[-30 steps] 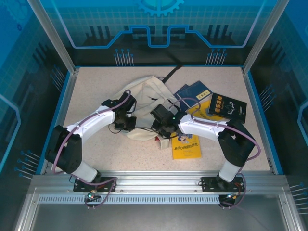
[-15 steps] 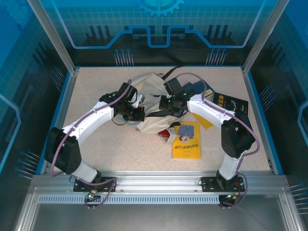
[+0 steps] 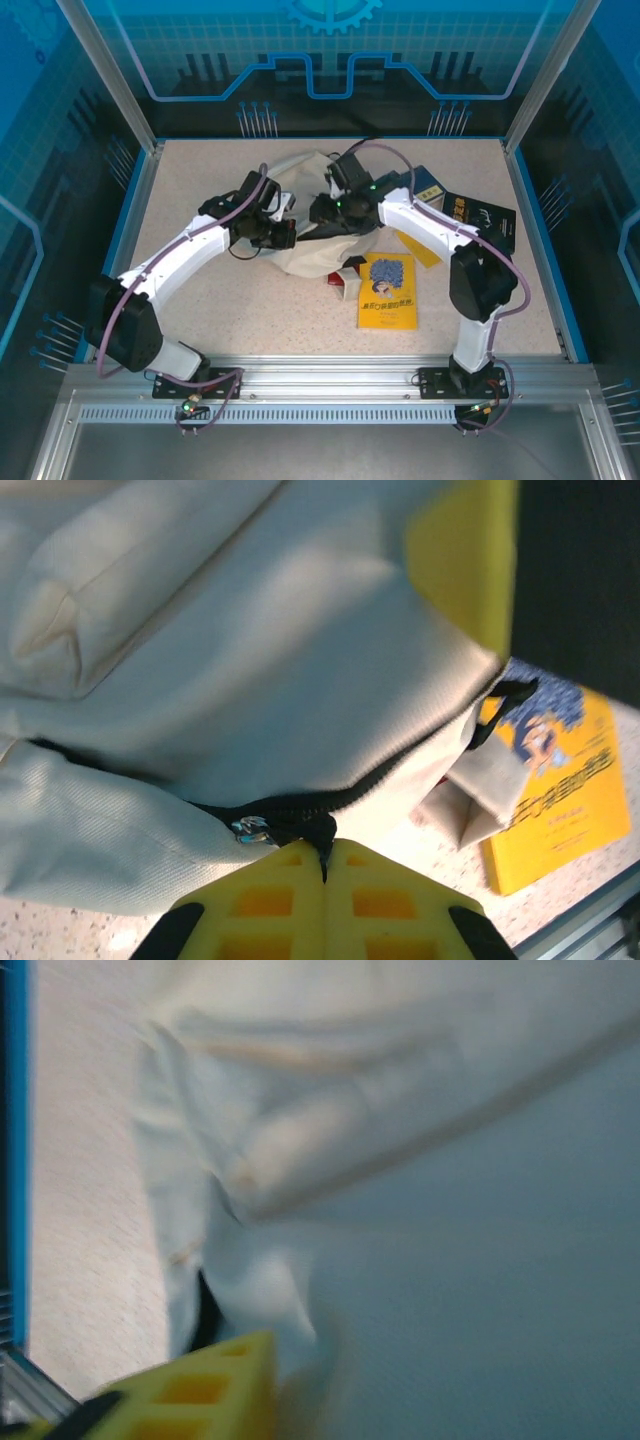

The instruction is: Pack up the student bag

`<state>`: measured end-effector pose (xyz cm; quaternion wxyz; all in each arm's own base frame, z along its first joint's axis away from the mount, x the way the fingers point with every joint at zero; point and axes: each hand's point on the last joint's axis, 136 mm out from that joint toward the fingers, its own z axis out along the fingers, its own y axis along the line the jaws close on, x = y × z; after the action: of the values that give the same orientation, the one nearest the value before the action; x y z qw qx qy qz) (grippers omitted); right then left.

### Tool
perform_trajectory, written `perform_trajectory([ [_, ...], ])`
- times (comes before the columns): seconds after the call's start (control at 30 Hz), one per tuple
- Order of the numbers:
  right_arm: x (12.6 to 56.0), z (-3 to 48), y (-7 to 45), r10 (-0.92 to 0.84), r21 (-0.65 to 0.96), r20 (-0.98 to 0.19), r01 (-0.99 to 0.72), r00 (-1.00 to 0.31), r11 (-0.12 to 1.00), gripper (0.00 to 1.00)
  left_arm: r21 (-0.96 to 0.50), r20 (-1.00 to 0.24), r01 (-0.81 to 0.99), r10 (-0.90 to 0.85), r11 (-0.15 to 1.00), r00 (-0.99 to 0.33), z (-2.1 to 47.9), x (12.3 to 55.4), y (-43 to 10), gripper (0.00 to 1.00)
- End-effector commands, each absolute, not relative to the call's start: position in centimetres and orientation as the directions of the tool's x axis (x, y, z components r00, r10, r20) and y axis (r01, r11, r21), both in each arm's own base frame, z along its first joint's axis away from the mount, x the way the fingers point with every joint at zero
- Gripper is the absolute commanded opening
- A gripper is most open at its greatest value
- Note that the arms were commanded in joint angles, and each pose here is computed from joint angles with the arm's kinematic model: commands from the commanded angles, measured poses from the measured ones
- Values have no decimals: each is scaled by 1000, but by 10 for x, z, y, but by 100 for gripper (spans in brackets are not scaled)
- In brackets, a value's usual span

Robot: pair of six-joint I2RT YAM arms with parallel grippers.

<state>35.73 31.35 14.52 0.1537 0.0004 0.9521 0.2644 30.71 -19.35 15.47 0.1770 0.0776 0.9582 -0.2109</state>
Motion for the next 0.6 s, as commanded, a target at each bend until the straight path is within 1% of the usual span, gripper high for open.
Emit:
perform_trajectory([
  [0.0, 316, 143, 288, 183, 462, -207, 69, -961, 884, 48, -396, -323, 249, 120, 884, -939, 142, 287, -193, 0],
  [0.17, 281, 143, 270, 313, 489, -156, 202, -937, 848, 72, -415, -286, 277, 165, 867, -944, 134, 272, -199, 0],
  [0.3, 267, 139, 278, 430, 565, -81, 313, -899, 763, 85, -424, -284, 300, 189, 855, -940, 134, 270, -204, 0],
  [0.4, 267, 128, 300, 506, 640, 17, 398, -863, 657, 87, -418, -286, 306, 196, 855, -938, 136, 272, -205, 0],
  [0.47, 272, 128, 321, 524, 684, 71, 424, -849, 594, 87, -403, -285, 309, 202, 861, -937, 137, 272, -203, 0],
  [0.57, 278, 125, 339, 548, 676, 101, 461, -831, 574, 87, -362, -291, 309, 209, 879, -934, 139, 276, -196, 0],
])
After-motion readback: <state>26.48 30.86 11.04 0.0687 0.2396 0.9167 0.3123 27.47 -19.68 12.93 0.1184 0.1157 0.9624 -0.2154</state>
